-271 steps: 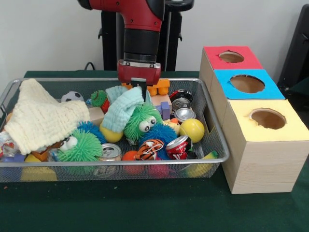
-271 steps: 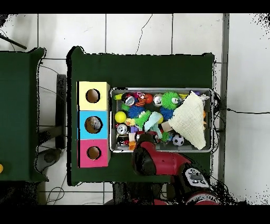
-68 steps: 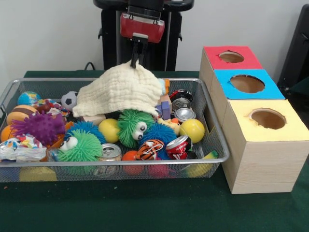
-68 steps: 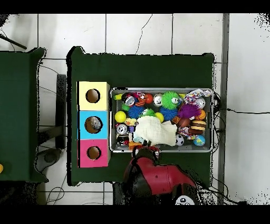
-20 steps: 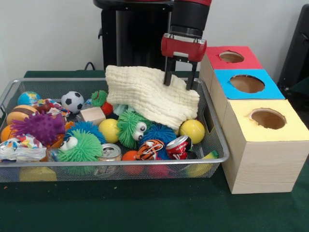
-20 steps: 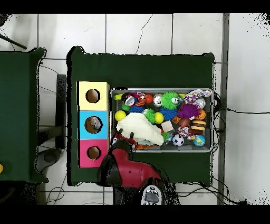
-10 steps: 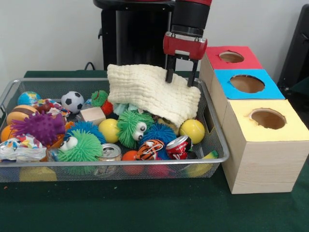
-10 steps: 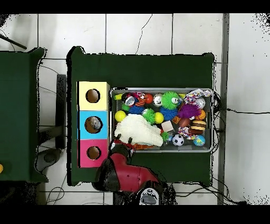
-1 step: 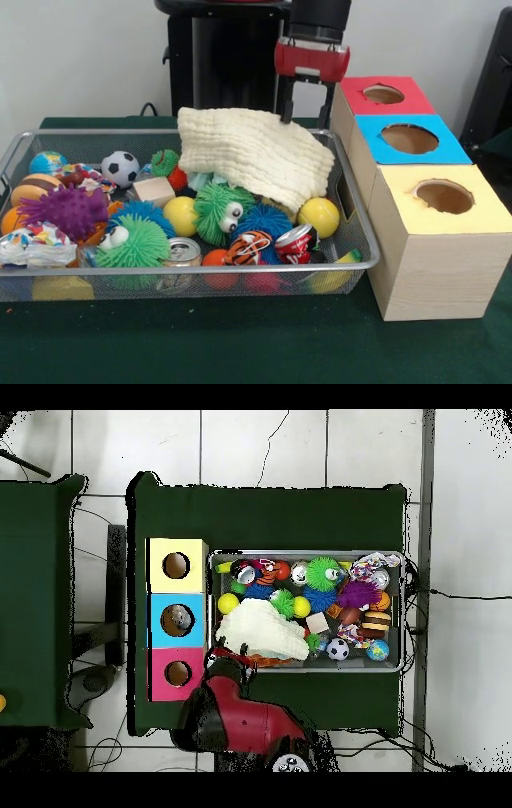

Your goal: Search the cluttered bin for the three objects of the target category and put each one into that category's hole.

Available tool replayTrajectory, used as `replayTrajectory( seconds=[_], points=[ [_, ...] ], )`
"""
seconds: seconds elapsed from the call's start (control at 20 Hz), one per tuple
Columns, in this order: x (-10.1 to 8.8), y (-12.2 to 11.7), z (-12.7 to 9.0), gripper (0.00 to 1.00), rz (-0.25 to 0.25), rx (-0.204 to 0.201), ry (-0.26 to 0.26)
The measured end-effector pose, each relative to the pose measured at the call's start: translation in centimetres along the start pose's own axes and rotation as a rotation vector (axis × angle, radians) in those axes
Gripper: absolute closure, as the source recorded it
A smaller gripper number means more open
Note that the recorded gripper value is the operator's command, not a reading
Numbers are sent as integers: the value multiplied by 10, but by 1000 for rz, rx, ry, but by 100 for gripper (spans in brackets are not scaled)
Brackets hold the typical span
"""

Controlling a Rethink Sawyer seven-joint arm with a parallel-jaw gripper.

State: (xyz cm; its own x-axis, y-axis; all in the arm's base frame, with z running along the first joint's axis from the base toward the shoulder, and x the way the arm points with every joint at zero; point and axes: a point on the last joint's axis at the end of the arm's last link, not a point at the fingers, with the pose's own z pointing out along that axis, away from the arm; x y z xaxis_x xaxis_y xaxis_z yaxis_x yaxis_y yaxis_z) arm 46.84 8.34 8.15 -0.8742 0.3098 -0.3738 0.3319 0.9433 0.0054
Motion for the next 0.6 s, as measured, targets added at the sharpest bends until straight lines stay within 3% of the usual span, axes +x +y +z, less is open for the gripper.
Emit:
replayTrajectory(
  seconds=[0.6],
  points=[
    [-33,-25,-84,0,104,-15,132]
  ],
)
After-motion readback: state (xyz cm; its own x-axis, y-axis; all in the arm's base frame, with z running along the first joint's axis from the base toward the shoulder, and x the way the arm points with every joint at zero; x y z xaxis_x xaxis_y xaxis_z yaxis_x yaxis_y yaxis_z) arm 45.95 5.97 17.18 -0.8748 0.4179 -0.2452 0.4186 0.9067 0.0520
